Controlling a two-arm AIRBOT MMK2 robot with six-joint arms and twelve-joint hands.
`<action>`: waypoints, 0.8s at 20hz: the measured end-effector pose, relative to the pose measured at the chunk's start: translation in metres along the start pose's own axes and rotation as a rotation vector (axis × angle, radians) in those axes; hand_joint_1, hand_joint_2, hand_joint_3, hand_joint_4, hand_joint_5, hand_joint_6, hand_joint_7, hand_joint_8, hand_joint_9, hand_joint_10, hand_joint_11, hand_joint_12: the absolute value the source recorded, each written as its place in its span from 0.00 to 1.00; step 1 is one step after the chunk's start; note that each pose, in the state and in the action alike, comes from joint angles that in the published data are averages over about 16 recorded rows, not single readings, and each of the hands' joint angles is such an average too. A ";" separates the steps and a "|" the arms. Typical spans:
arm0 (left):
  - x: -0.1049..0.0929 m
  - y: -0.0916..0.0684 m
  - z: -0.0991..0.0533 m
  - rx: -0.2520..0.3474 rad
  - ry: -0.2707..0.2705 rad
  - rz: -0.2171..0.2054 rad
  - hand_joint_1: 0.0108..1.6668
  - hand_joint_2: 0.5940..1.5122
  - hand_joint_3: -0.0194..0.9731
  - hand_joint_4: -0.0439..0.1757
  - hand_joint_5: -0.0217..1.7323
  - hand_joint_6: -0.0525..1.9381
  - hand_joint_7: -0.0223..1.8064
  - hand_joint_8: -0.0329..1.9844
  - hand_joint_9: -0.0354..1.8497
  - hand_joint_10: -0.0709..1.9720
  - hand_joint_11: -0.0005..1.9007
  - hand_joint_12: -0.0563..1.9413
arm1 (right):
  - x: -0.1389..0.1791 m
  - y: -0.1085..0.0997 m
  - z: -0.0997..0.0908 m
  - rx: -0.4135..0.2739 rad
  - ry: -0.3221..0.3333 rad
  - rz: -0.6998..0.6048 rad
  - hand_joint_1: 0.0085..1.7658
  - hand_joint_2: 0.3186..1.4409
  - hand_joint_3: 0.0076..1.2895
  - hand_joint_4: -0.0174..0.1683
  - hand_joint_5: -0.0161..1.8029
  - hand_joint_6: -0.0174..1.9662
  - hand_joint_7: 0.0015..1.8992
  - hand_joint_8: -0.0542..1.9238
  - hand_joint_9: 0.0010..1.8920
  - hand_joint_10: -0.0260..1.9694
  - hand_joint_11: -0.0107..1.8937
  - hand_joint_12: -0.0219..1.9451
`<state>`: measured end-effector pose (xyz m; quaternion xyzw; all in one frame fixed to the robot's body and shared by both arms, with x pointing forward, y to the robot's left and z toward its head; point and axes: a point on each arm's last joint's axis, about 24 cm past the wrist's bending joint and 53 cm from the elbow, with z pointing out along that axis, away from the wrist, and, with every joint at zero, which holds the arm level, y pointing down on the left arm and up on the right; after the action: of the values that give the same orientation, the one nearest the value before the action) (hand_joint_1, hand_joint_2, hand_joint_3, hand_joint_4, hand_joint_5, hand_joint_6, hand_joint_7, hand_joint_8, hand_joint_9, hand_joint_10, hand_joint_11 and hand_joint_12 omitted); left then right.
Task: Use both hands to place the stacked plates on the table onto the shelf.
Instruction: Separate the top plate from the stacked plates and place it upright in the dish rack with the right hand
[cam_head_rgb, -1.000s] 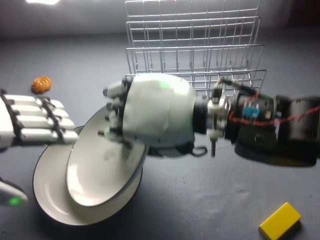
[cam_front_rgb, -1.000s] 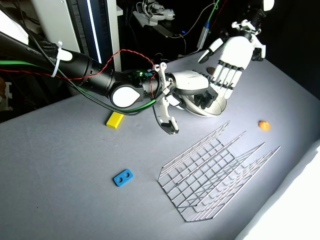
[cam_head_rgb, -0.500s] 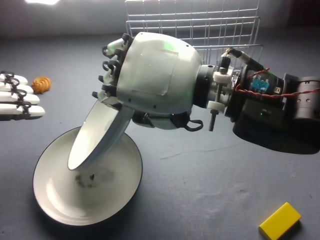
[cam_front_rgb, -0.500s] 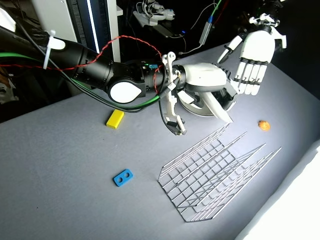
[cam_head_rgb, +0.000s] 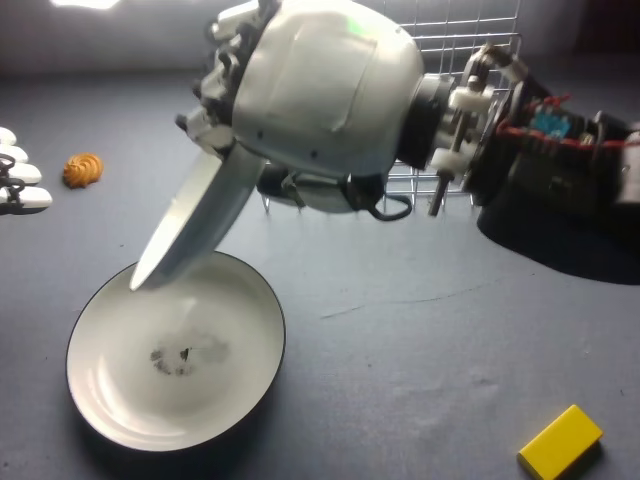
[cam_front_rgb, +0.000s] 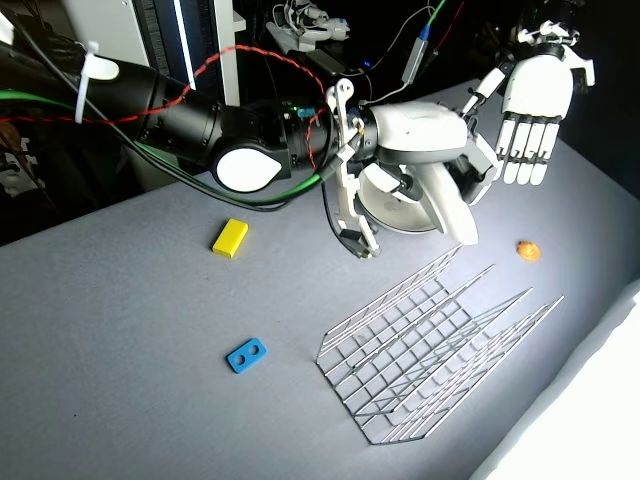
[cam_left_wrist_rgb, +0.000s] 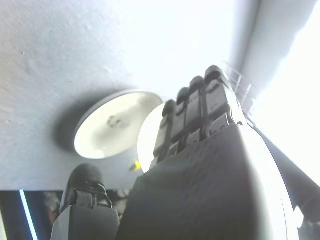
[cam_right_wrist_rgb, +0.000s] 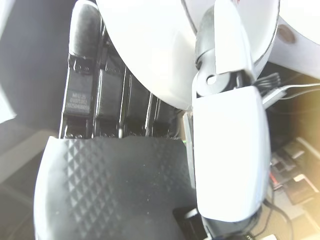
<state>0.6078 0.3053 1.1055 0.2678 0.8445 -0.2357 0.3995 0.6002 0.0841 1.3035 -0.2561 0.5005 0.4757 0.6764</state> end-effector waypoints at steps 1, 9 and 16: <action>-0.001 0.001 -0.001 -0.001 -0.001 0.001 0.01 0.59 0.04 0.23 0.02 0.03 0.02 0.02 0.03 0.04 0.01 0.03 | -0.006 0.000 -0.001 0.002 -0.008 0.006 0.66 0.58 0.01 0.25 0.55 0.49 0.54 0.51 0.51 0.37 0.37 0.68; -0.005 0.002 -0.009 -0.002 -0.007 0.010 0.01 0.58 0.04 0.23 0.02 0.03 0.02 0.02 0.03 0.04 0.01 0.03 | -0.051 -0.011 -0.012 0.056 -0.050 0.165 0.66 0.58 0.01 0.23 0.56 0.48 0.54 0.51 0.52 0.37 0.37 0.67; -0.014 -0.005 -0.016 0.008 -0.031 0.014 0.00 0.58 0.04 0.23 0.02 0.03 0.02 0.02 0.03 0.04 0.01 0.03 | -0.080 -0.045 -0.023 0.170 -0.075 0.417 0.67 0.58 0.01 0.22 0.55 0.48 0.54 0.52 0.52 0.38 0.37 0.67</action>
<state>0.6035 0.3077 1.1271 0.2717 0.8354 -0.2402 0.4130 0.6273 0.0160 1.3628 -0.0714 0.5553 0.5708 0.6006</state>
